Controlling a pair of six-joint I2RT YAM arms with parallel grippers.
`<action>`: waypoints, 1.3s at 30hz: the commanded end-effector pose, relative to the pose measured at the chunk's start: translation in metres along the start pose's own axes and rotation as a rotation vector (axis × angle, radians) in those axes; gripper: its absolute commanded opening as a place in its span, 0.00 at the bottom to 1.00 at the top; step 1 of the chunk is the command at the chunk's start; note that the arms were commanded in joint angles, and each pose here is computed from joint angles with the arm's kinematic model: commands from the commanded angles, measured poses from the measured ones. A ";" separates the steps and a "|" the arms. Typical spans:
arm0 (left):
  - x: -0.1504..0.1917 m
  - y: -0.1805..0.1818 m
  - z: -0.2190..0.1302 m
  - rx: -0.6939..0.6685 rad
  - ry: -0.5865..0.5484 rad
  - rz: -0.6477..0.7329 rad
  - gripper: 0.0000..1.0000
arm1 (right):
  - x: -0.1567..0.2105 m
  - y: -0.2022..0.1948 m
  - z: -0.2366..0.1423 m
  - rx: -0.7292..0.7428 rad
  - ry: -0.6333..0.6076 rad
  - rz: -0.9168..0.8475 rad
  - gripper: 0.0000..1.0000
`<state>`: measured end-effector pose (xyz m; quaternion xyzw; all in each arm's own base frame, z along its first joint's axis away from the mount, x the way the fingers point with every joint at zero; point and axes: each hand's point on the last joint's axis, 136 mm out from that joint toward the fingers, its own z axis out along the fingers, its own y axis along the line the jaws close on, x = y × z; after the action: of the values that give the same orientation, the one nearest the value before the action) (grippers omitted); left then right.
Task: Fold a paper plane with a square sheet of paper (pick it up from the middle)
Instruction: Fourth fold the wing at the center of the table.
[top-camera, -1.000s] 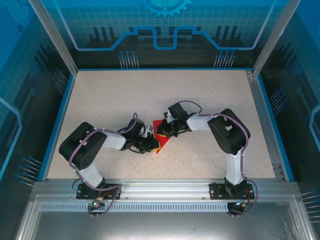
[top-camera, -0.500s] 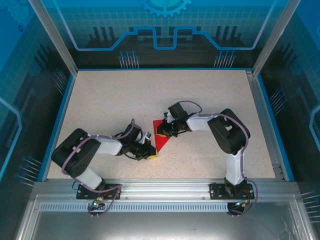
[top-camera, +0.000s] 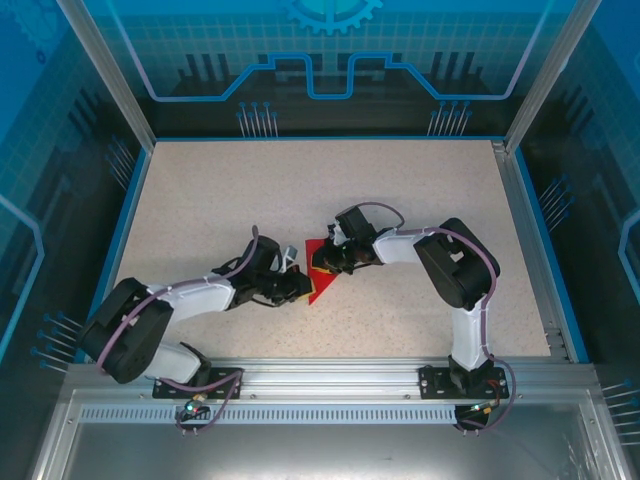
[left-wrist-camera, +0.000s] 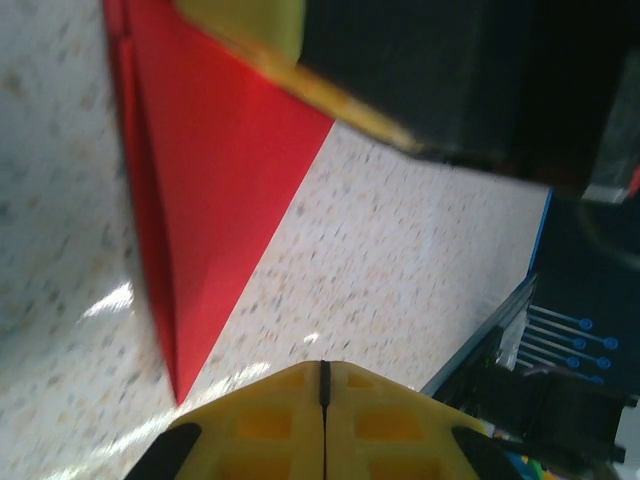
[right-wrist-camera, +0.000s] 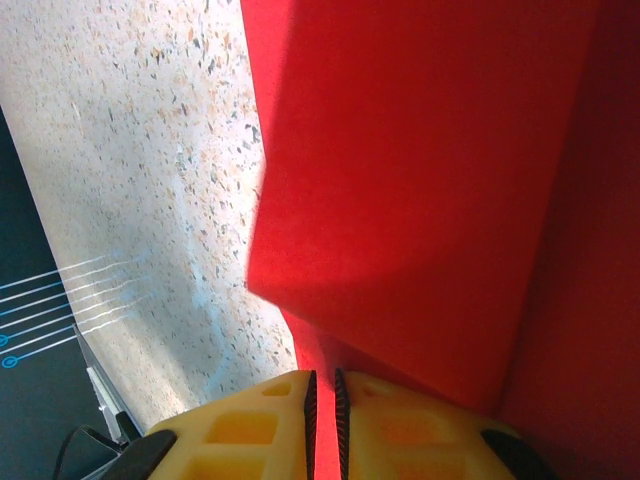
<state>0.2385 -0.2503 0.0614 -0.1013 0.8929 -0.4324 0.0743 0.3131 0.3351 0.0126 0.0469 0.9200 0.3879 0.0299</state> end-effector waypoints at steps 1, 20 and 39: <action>-0.023 -0.013 0.009 0.028 -0.062 -0.012 0.06 | 0.036 -0.070 0.020 0.219 0.078 0.106 0.16; 0.005 0.090 0.029 -0.273 -0.004 -0.184 0.00 | 0.023 -0.055 0.014 0.171 0.052 0.086 0.17; 0.026 0.118 0.017 -0.388 0.061 -0.120 0.00 | 0.005 0.033 -0.037 -0.016 -0.035 -0.216 0.11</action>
<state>0.2535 -0.2395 0.0107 -0.1260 0.9146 -0.3742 0.0873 0.3241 0.3278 0.0739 -0.0225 0.9119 0.3962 0.1050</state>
